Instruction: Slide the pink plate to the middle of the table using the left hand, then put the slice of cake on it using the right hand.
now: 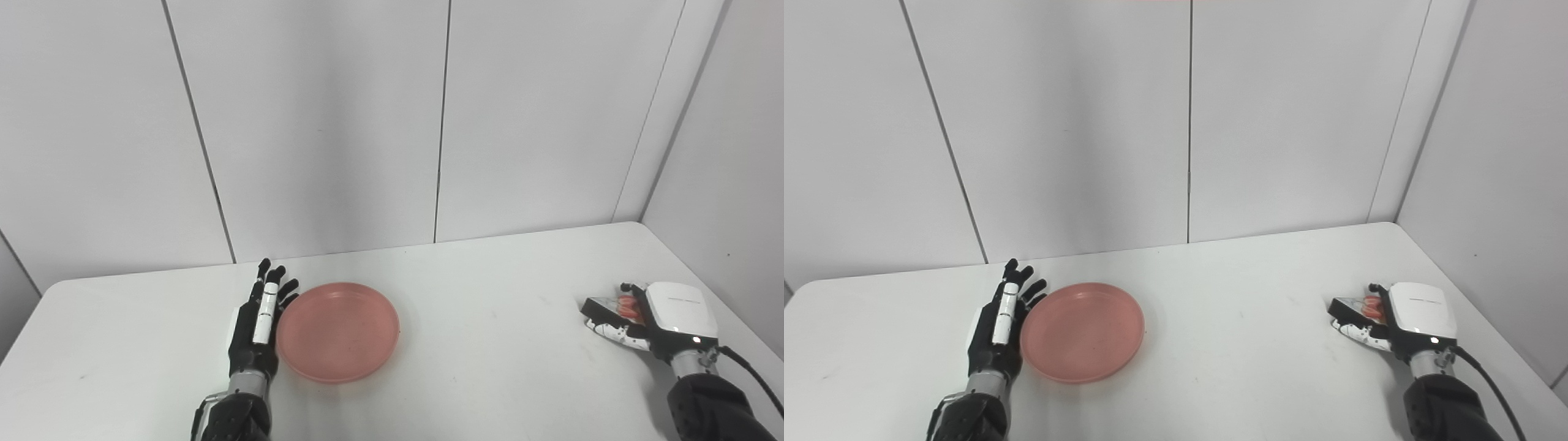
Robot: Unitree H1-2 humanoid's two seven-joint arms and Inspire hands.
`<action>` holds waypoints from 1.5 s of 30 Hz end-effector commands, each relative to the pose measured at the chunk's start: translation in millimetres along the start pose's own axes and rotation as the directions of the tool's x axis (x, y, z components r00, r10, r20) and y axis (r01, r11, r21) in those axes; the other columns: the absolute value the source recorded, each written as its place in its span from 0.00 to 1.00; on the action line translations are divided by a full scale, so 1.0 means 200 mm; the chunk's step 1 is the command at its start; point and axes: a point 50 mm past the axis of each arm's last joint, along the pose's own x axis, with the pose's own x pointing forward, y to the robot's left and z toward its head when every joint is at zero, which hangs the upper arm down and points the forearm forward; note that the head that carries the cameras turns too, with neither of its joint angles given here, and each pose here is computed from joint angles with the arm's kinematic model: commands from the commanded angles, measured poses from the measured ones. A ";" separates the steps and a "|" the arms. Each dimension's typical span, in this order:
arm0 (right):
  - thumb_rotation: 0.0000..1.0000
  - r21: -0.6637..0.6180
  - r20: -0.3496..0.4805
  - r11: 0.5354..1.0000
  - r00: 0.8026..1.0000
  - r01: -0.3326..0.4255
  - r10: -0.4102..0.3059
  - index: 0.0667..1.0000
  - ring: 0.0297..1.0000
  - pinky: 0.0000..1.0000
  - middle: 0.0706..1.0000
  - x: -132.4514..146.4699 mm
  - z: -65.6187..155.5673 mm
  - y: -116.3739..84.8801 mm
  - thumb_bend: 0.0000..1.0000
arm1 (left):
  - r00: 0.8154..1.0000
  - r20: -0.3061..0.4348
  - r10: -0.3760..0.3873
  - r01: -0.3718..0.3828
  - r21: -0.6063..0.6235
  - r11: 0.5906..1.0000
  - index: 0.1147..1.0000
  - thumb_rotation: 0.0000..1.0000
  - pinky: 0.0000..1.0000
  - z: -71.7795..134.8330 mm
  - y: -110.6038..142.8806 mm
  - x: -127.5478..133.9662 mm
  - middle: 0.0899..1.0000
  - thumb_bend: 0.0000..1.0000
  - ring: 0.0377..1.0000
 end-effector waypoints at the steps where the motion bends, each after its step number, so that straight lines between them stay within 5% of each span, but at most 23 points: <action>1: 0.76 0.001 -0.010 1.000 1.000 -0.006 0.006 0.71 0.68 0.64 0.72 0.03 -0.02 -0.03 0.78 | 1.000 -0.006 -0.010 0.010 -0.015 1.000 1.00 0.81 0.83 0.00 -0.03 0.00 0.94 0.67 0.85; 11: 0.78 0.013 -0.032 0.998 0.997 -0.064 0.065 0.67 0.61 0.55 0.66 0.01 -0.10 0.02 0.76 | 1.000 -0.006 -0.008 0.008 -0.013 1.000 1.00 0.80 0.81 0.01 -0.03 0.01 0.93 0.68 0.84; 12: 0.76 0.012 -0.033 0.998 0.997 -0.068 0.069 0.56 0.48 0.42 0.52 0.01 -0.10 0.02 0.74 | 1.000 -0.007 -0.007 0.007 -0.013 1.000 1.00 0.80 0.81 0.01 -0.03 0.01 0.93 0.68 0.84; 15: 0.74 0.005 -0.033 0.997 0.996 -0.078 0.078 0.37 0.31 0.27 0.33 0.02 -0.11 0.04 0.69 | 1.000 -0.007 -0.008 0.008 -0.012 1.000 1.00 0.80 0.81 0.01 -0.03 0.01 0.92 0.67 0.84; 18: 0.62 0.001 -0.025 0.997 0.997 -0.077 0.077 0.25 0.20 0.16 0.23 0.02 -0.11 0.05 0.57 | 1.000 -0.005 -0.009 0.009 -0.005 1.000 1.00 0.81 0.80 0.01 -0.03 0.01 0.93 0.67 0.84; 30: 0.48 0.025 0.001 0.999 0.999 -0.041 0.041 0.26 0.18 0.14 0.21 0.02 -0.10 0.04 0.51 | 1.000 0.002 -0.015 0.015 0.011 1.000 1.00 0.81 0.78 0.02 -0.03 0.01 0.93 0.66 0.84; 33: 0.51 0.043 0.028 0.999 0.999 -0.024 0.023 0.23 0.15 0.12 0.18 0.03 -0.09 0.02 0.52 | 1.000 0.002 -0.016 0.016 0.011 1.000 1.00 0.81 0.80 0.02 -0.03 0.01 0.93 0.66 0.85; 40: 0.52 0.090 0.100 0.995 0.994 0.036 -0.045 0.25 0.15 0.12 0.18 0.02 0.00 -0.12 0.52 | 1.000 0.007 -0.026 0.026 0.014 1.000 1.00 0.81 0.82 0.03 -0.06 0.00 0.93 0.64 0.87; 45: 0.52 0.135 0.188 0.983 0.971 0.123 -0.147 0.20 0.11 0.09 0.14 0.01 0.11 -0.26 0.54 | 1.000 -0.002 -0.021 0.021 0.024 0.999 1.00 0.83 0.84 0.02 -0.11 -0.01 0.93 0.63 0.87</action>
